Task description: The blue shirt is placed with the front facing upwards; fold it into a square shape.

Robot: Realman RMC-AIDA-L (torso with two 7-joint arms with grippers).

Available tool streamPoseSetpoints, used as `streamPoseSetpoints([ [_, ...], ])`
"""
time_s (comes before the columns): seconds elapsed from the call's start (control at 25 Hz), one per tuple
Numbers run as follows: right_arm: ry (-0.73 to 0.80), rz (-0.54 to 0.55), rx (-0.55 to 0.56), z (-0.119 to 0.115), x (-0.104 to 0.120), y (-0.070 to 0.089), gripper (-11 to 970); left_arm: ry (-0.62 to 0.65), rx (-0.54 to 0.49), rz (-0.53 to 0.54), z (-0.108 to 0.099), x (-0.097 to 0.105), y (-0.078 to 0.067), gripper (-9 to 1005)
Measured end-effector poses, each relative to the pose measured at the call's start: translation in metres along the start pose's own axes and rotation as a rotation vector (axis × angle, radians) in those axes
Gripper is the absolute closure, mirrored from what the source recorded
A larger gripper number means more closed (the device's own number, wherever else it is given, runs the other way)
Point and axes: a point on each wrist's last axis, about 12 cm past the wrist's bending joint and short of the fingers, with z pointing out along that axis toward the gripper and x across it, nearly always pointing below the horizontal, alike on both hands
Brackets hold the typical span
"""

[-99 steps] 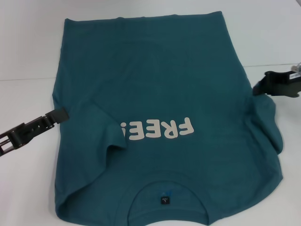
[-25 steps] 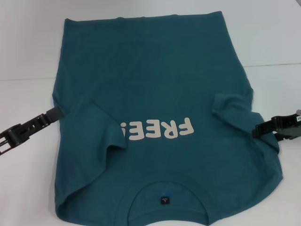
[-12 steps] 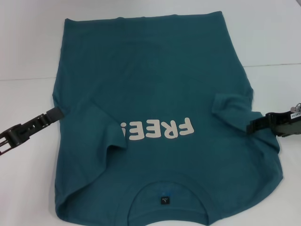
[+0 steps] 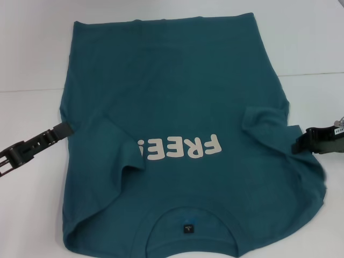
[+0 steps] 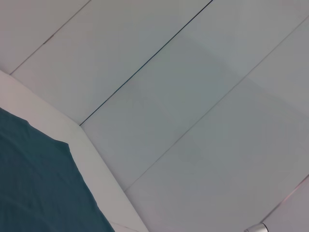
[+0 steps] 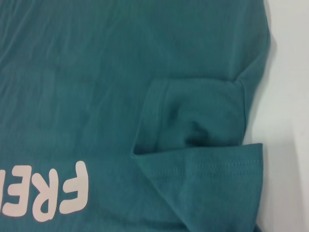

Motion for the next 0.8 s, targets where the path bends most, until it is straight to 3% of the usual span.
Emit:
streamPoseSetpoints([
  [0.04, 0.000, 0.000, 0.000, 0.000, 0.000, 0.000, 644, 0.000, 0.000, 0.000, 0.000, 0.000, 0.000, 124],
  [0.48, 0.003, 0.005, 0.006, -0.001, 0.001, -0.003, 845, 0.000, -0.001, -0.001, 0.000, 0.000, 0.000, 125],
  [0.68, 0.006, -0.001, 0.003, -0.012, -0.003, -0.004, 960, 0.000, 0.000, -0.007, -0.002, 0.001, 0.000, 125],
  [0.8, -0.004, -0.009, 0.004, -0.022, -0.008, -0.003, 960, 0.001, 0.000, -0.009, -0.003, 0.002, 0.000, 125],
])
